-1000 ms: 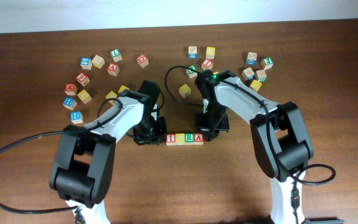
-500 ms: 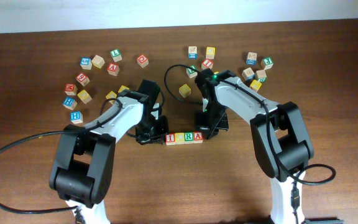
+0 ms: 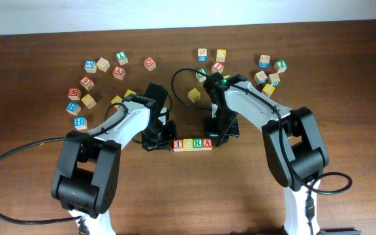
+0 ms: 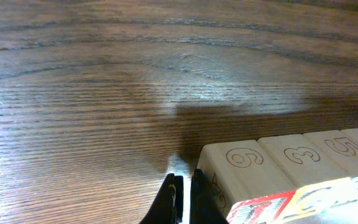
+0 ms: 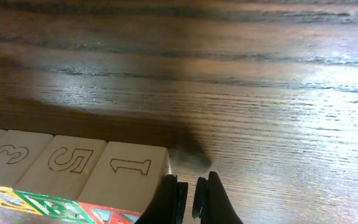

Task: Spell out ICRA

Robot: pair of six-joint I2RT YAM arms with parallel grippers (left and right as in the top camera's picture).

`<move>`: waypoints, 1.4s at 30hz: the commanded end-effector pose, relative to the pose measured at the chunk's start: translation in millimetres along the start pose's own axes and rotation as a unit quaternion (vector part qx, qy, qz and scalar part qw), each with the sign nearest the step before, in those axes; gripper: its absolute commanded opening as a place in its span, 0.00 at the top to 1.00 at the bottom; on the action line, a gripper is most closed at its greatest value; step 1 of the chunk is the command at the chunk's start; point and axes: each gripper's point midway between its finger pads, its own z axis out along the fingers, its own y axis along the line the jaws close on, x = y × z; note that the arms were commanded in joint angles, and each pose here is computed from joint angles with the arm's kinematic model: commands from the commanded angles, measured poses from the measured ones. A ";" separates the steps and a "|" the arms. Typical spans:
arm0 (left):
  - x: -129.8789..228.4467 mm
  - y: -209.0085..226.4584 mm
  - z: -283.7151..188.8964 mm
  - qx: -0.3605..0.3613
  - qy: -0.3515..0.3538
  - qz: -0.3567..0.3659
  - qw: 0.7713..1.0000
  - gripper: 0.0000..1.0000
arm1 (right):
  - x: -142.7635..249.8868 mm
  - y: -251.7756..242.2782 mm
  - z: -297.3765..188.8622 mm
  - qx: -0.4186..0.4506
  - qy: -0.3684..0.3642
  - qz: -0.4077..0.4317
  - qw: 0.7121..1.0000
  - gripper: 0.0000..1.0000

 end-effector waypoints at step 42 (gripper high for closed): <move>103.6 75.9 -242.0 -0.061 -0.298 -0.061 0.951 0.01 | 187.3 -39.0 -227.5 0.005 -0.337 -0.110 0.935 0.02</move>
